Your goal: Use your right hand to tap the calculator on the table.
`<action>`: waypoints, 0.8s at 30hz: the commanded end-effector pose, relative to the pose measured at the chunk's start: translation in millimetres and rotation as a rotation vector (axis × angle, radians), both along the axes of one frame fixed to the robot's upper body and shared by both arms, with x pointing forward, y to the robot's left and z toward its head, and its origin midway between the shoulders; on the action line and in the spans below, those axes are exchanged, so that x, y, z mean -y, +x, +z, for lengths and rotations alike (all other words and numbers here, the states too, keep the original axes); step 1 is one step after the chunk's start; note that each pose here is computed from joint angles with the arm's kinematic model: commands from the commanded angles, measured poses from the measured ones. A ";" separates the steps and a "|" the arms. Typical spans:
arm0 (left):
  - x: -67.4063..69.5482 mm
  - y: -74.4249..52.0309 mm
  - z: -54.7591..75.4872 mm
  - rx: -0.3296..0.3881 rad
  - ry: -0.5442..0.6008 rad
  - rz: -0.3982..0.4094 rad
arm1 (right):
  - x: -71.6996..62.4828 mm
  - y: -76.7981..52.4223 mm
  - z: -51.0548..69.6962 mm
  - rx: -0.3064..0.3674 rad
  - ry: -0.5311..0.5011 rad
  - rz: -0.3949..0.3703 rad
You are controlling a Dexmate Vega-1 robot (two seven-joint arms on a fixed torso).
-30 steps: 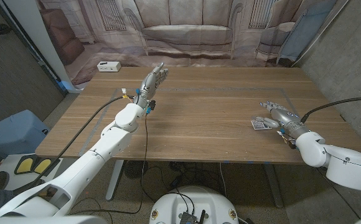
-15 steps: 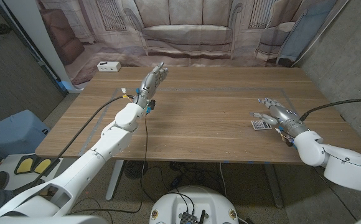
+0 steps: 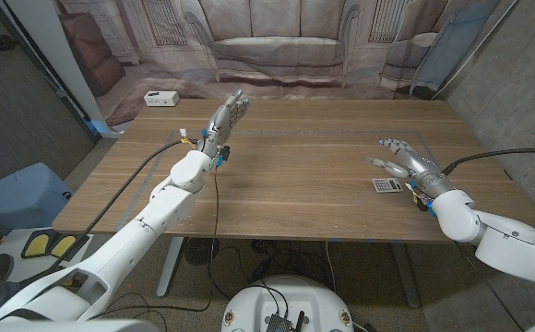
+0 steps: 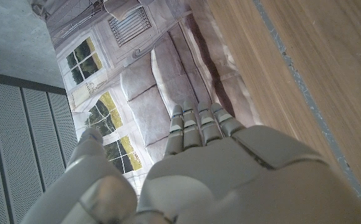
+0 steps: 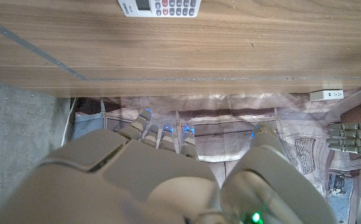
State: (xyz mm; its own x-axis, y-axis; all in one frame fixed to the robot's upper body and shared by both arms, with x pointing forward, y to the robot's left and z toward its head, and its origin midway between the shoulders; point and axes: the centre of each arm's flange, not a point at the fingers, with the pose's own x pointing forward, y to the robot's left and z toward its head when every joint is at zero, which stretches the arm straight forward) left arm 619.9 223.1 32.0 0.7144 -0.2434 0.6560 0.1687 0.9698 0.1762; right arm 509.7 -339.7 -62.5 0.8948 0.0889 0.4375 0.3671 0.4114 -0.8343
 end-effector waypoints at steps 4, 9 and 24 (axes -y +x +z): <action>2.8 3.8 7.2 0.006 0.013 -0.008 | -8.4 3.3 9.0 0.051 0.078 0.087; 5.9 7.6 3.7 -0.004 -0.007 -0.025 | -11.1 5.4 12.6 0.073 0.102 0.120; 2.8 5.3 6.8 0.022 -0.018 -0.009 | -14.4 11.3 19.3 0.151 0.201 0.249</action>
State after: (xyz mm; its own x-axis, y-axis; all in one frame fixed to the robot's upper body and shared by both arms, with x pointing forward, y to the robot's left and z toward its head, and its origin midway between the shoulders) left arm 625.7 219.0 37.4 0.7030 -0.2487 0.6663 0.1840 0.9686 0.1674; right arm 517.2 -327.8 -46.4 0.8263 0.1599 0.5400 0.3719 0.5653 -0.7364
